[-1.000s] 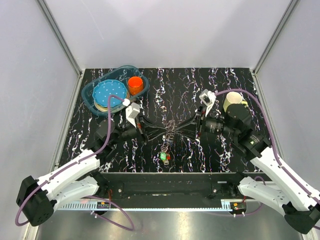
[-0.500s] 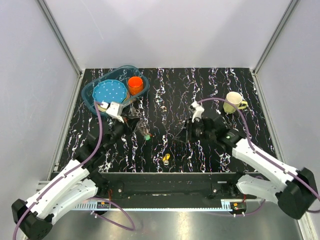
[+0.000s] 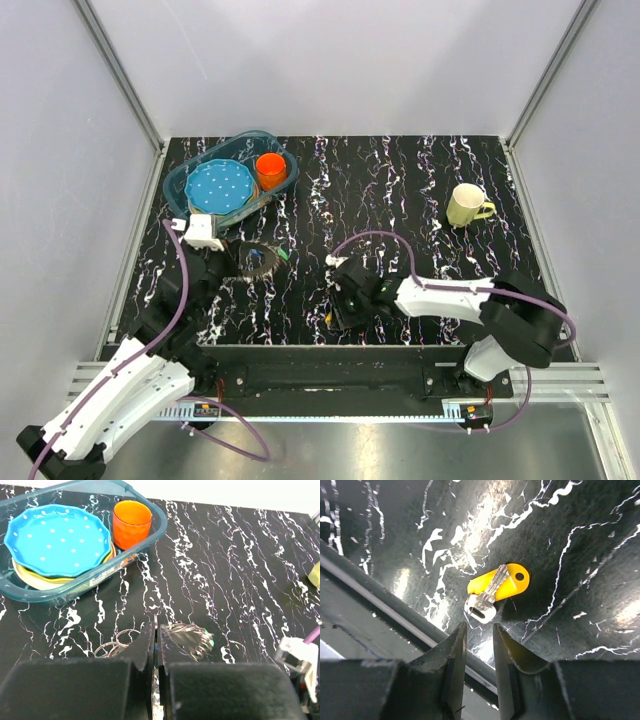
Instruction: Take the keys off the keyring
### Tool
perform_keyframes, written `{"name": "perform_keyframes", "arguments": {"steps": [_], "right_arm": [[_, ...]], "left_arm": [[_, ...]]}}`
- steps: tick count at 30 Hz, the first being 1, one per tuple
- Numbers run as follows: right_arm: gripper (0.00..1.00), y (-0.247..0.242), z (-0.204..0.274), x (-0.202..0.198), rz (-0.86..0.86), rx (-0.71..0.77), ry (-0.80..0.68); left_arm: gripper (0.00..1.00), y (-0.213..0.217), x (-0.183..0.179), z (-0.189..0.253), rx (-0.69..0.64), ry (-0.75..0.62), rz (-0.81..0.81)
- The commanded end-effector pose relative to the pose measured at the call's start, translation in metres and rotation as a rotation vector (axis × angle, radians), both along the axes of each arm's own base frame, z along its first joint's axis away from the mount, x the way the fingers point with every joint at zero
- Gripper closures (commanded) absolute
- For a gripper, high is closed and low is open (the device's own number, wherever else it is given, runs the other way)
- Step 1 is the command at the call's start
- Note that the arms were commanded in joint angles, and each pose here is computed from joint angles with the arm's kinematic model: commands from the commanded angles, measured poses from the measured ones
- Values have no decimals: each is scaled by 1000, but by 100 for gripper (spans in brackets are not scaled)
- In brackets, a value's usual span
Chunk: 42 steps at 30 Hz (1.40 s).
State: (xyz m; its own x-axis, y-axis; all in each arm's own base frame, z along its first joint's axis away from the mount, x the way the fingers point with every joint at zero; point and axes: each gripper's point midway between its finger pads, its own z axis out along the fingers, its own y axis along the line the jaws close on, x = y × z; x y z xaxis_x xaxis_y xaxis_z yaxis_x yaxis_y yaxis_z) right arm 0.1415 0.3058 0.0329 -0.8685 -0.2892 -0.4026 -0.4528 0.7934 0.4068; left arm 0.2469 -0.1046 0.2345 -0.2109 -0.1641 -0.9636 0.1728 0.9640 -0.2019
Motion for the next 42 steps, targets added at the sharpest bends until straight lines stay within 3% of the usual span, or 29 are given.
{"name": "perform_keyframes", "arguments": {"steps": [1,18,22,28,42], "right_arm": [[67,23,2,14,-27,19,-57],[69,20,-15,32,-92,-96,-107],[75,-2,-18,49,-179,-204,-172],[81,-36,-20,71,-291,-245,-178],[82,-146,-6,135,-634,-292,-204]], "left_arm": [[100,13,5,25,-39,-83,75],[100,13,7,26,-49,-94,84],[100,11,8,23,-46,-82,80],[100,11,8,24,-48,-84,82],[100,-14,12,-1,-85,11,0]]}}
